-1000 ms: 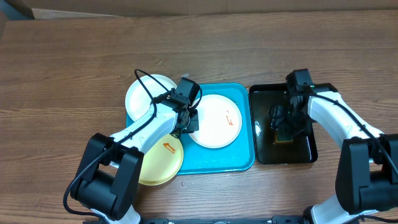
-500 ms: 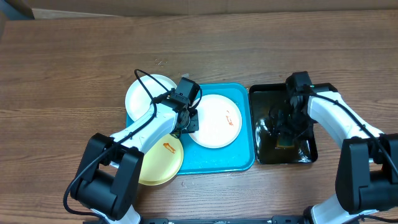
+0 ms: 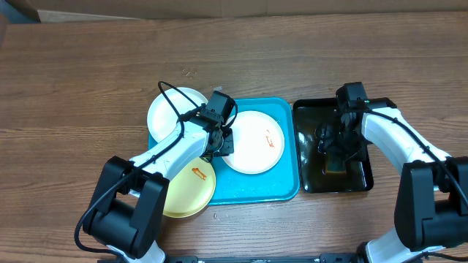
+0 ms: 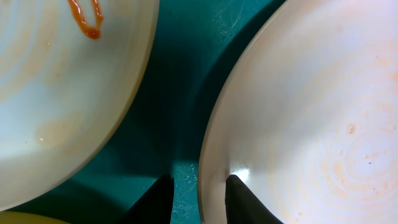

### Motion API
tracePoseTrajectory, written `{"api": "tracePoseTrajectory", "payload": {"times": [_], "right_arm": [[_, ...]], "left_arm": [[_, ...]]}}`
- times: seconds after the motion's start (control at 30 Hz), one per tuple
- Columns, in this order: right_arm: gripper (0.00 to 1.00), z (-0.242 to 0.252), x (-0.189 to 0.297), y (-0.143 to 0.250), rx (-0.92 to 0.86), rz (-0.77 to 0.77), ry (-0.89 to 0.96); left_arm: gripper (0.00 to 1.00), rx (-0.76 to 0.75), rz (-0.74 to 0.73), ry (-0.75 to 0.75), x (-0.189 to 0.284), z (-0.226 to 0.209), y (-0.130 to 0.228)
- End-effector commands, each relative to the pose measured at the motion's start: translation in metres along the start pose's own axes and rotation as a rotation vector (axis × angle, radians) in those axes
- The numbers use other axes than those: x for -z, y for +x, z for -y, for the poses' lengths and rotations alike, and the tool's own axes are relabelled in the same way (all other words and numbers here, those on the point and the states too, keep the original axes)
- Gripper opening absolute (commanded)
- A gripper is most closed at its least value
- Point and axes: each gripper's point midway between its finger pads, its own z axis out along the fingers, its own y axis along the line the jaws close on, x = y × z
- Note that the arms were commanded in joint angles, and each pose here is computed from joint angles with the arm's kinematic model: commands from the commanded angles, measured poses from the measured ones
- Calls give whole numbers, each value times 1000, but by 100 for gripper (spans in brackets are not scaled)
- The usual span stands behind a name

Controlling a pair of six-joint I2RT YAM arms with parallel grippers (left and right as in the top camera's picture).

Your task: Clean dirty plates on tray and stack at the side

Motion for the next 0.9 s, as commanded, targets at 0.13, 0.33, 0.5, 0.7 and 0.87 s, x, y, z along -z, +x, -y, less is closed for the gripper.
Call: {"api": "tracePoseTrajectory", "payload": {"times": [0.13, 0.33, 0.5, 0.7, 0.87], "right_arm": [[100, 0, -3, -4, -1, 17, -1], [100, -2, -2, -8, -1, 34, -7], [65, -1, -2, -7, -1, 26, -4], [56, 0, -3, -3, -1, 11, 0], [50, 2, -7, 5, -1, -13, 6]], "left_arm": [[21, 3, -5, -9, -4, -1, 2], [21, 3, -5, -9, -4, -1, 2], [25, 3, -5, -9, -4, -1, 2], [27, 3, -5, -8, -4, -1, 2], [28, 3, -5, -9, -4, -1, 2]]}}
